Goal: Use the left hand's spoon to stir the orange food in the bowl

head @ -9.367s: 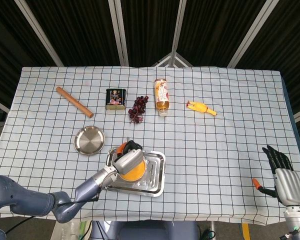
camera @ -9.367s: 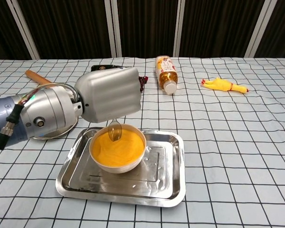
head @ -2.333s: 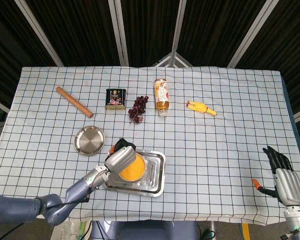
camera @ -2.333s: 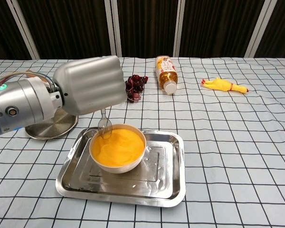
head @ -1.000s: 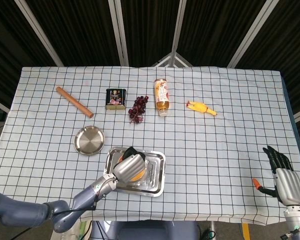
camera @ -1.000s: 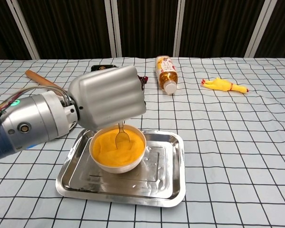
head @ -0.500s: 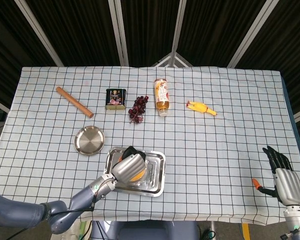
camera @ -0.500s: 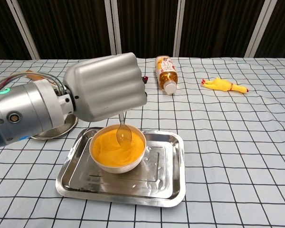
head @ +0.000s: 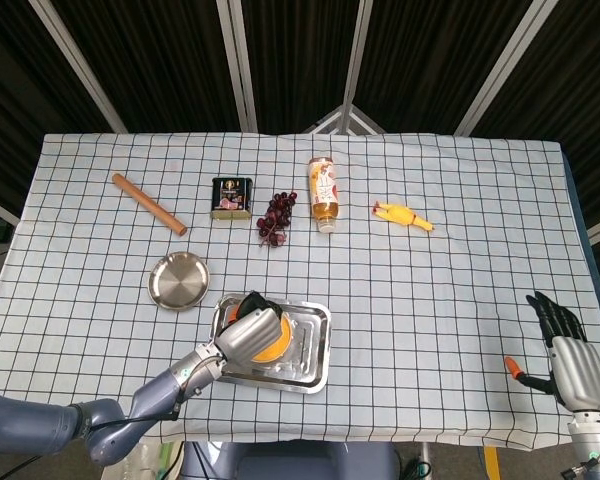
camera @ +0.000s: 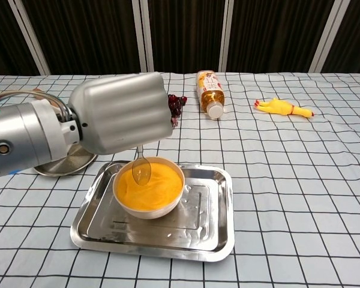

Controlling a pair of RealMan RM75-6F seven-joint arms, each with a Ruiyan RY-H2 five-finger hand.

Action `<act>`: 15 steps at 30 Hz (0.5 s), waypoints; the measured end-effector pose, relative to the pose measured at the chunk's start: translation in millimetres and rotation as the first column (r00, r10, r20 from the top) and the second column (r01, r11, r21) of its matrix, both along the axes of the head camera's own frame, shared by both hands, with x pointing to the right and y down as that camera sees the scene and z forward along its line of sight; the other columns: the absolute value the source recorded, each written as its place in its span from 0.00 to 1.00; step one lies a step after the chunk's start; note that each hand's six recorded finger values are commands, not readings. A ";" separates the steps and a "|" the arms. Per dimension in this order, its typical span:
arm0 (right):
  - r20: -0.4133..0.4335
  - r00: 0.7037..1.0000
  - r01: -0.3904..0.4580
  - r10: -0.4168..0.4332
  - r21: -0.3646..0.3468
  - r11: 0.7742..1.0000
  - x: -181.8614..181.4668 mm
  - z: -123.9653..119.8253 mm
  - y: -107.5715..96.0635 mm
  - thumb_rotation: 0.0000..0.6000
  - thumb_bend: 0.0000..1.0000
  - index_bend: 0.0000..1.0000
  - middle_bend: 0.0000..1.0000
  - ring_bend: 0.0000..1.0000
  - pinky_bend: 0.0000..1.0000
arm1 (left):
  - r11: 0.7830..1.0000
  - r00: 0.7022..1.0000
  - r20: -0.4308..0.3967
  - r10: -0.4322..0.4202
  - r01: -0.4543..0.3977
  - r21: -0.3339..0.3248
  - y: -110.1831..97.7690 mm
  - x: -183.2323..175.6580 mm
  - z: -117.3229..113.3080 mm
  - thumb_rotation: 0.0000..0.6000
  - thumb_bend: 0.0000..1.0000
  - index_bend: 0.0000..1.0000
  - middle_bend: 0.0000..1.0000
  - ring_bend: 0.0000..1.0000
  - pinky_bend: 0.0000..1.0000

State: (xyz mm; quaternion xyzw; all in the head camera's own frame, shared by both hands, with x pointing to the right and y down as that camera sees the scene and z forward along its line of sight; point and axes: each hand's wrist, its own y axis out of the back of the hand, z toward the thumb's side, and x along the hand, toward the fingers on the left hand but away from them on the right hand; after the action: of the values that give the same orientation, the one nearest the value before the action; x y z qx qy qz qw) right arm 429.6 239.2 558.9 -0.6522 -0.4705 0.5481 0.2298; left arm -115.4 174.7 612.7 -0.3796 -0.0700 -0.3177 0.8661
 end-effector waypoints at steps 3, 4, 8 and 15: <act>-0.001 1.000 0.002 -0.002 0.000 1.000 -0.1 0.1 0.0 1.00 0.34 0.00 0.00 0.00 0.00 | 1.000 1.000 0.007 0.015 -0.015 0.008 0.6 0.5 0.0 1.00 0.55 0.79 1.00 1.00 1.00; 0.000 1.000 0.002 -0.002 -0.001 1.000 -0.2 0.3 0.0 1.00 0.34 0.00 0.00 0.00 0.00 | 0.999 0.999 0.020 0.034 -0.035 0.019 1.5 0.6 0.5 1.00 0.55 0.79 1.00 1.00 1.00; -0.003 1.000 0.002 -0.002 0.001 1.000 0.4 0.0 -0.3 1.00 0.34 0.00 0.00 0.00 0.00 | 0.996 0.996 0.045 0.080 -0.082 0.046 2.1 2.0 0.2 1.00 0.55 0.79 1.00 1.00 1.00; -0.004 1.000 0.002 -0.002 -0.002 1.000 0.5 0.5 0.1 1.00 0.34 0.00 0.00 0.00 0.00 | 0.979 0.982 0.089 0.169 -0.178 0.096 5.1 5.8 0.2 1.00 0.55 0.79 1.00 1.00 1.00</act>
State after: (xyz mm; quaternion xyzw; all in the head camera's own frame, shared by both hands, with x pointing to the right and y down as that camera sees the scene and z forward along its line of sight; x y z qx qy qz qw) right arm 430.2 239.2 559.4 -0.6520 -0.4687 0.5497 0.2304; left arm -109.5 179.7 612.9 -0.3135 -0.1211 -0.2592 0.9055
